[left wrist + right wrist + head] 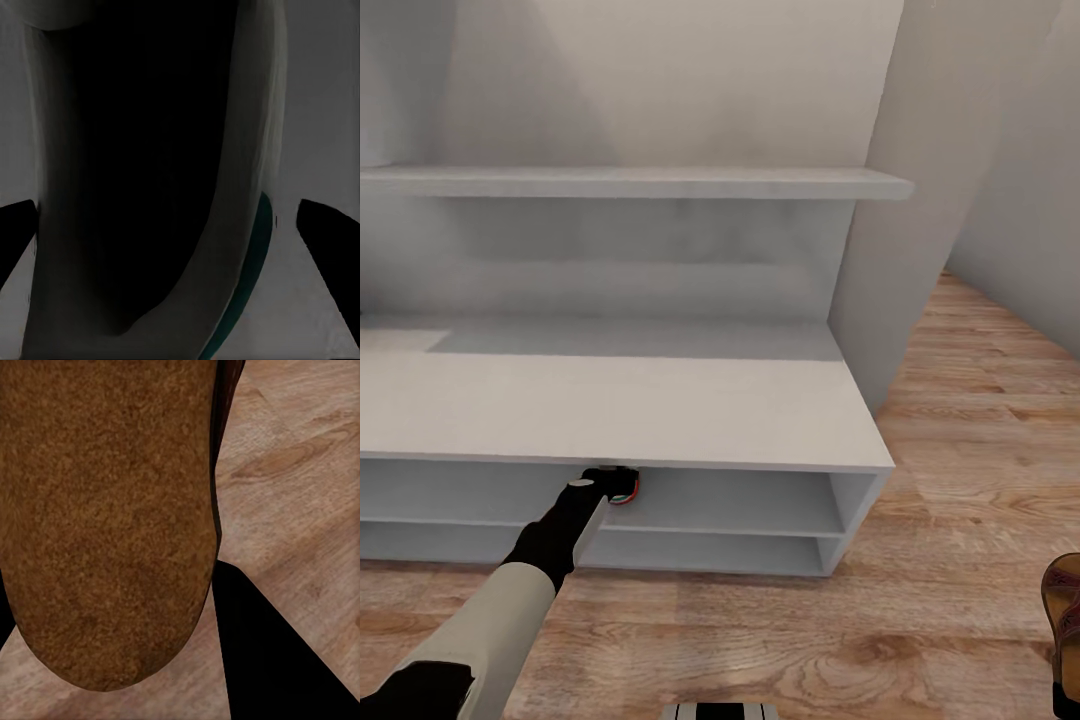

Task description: Pick up the two gym shoes and the two sandals from the corridor floor and place them onto the hallstand (shoe rack) in the corridor, making sure they are on the rack and not on the floor. Arrange them so the two gym shoes are next to each other and the two sandals are next to each other.

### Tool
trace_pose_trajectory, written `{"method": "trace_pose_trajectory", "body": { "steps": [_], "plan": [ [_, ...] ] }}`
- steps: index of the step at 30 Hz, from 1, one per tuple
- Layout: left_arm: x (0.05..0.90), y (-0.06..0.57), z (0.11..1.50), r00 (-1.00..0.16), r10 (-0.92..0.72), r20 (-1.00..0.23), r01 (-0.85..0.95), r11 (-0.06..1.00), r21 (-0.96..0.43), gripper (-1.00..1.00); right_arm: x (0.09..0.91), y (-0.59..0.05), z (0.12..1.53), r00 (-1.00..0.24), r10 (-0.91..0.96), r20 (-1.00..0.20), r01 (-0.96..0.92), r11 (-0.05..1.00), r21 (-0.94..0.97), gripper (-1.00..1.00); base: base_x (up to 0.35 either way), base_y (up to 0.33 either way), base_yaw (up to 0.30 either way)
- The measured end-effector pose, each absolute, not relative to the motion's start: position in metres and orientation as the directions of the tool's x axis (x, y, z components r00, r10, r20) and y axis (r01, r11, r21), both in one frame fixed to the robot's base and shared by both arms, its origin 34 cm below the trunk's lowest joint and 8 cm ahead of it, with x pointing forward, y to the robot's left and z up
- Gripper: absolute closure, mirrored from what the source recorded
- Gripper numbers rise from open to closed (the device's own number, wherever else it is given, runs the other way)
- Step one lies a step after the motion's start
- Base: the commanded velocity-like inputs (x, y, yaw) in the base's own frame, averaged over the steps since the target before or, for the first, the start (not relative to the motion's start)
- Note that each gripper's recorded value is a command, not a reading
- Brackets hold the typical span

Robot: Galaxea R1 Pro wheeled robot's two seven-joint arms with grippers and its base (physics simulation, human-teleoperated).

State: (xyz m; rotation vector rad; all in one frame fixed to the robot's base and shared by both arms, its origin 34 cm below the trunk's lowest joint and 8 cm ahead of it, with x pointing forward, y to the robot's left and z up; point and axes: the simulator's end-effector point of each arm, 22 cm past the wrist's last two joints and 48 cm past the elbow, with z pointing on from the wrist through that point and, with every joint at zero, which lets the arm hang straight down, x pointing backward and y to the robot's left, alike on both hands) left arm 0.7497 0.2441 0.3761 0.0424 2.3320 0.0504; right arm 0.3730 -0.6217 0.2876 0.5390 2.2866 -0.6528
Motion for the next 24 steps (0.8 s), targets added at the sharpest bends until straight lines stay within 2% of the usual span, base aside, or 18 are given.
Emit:
{"method": "trace_pose_trajectory", "body": {
  "steps": [11, 24],
  "plan": [
    [0.7501, 0.2457, 0.3762, -0.688, 0.049, -0.724, 0.016, 0.998, 0.052, -1.0, 0.3731, -0.6215, 0.2874, -0.677, 0.193, -0.711, 0.538, 0.788, -0.299, 1.0, -0.03, 0.0, 0.0],
    [0.7501, 0.2457, 0.3759, -0.688, 0.05, -0.724, 0.017, 0.998, 0.053, -1.0, 0.3731, -0.6217, 0.2873, -0.677, 0.192, -0.71, 0.538, 0.788, -0.3, 1.0, -0.302, 0.0, 0.0]
  ]
}}
